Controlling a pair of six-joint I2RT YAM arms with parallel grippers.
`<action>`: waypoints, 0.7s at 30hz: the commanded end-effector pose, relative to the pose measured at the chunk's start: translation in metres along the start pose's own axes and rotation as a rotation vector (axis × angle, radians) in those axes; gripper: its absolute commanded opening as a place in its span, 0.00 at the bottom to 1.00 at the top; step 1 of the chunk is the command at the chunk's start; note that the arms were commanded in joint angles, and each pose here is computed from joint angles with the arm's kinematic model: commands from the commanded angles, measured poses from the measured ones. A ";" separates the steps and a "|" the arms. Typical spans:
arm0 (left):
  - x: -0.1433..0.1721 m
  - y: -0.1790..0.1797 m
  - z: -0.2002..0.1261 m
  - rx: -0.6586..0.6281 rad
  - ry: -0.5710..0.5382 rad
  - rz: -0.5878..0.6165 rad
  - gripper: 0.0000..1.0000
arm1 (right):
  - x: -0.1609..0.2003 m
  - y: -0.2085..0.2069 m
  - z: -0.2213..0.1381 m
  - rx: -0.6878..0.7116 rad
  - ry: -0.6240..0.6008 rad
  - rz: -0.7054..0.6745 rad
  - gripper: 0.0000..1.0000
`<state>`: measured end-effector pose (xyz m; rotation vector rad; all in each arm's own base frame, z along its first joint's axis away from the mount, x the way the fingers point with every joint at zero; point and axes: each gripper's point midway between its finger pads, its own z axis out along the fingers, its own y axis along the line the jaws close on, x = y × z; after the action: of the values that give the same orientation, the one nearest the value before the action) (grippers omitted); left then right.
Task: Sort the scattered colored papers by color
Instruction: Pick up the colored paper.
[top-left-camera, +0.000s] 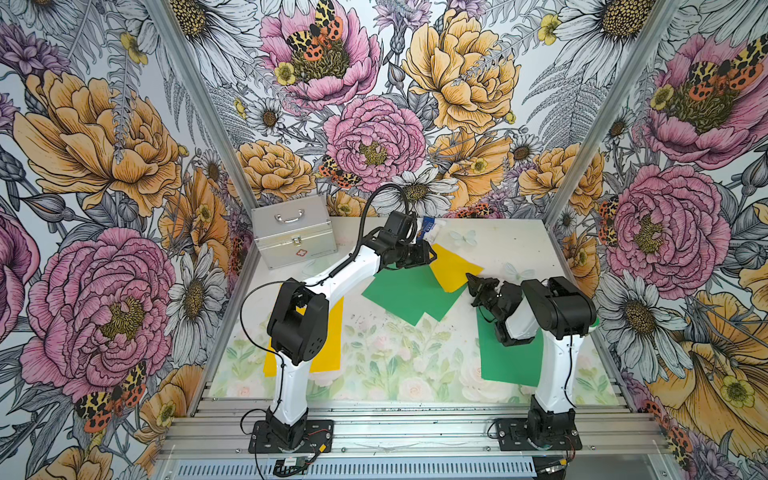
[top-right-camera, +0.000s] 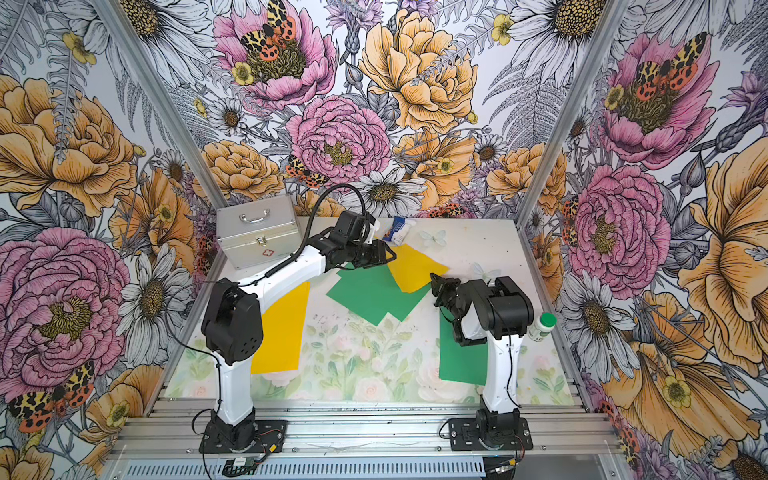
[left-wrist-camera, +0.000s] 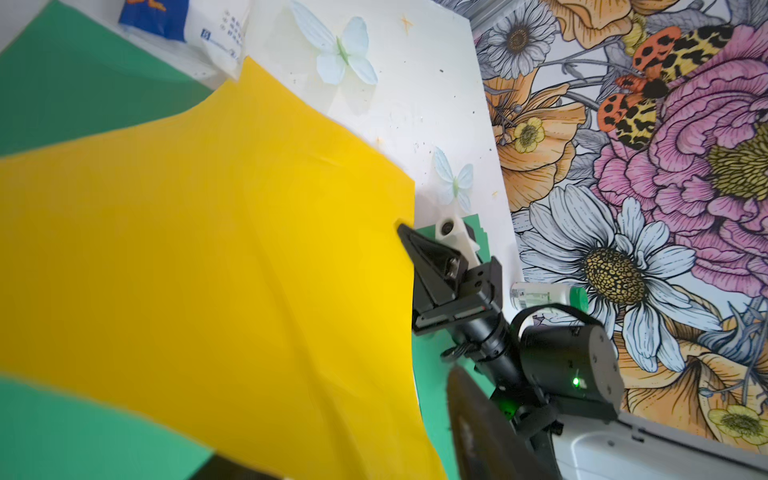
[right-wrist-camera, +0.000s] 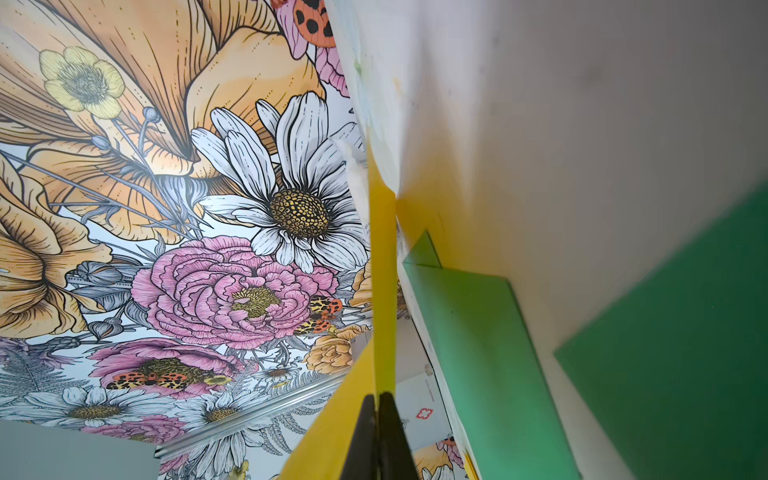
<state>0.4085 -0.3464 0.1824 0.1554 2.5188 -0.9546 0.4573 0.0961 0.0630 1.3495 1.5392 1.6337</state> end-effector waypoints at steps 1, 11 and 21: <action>-0.017 -0.004 -0.058 -0.016 -0.128 0.040 0.98 | 0.004 0.007 0.009 0.019 0.056 -0.097 0.00; 0.016 0.075 -0.156 -0.153 -0.276 -0.094 0.98 | 0.017 0.074 0.031 0.309 0.105 -0.635 0.00; 0.046 0.121 -0.207 -0.218 -0.360 -0.194 0.98 | 0.107 0.171 0.049 0.323 0.369 -1.292 0.00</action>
<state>0.3300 -0.1340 0.2260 -0.2678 2.3208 -0.7221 0.5385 0.1470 0.2742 0.2333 2.0206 0.9131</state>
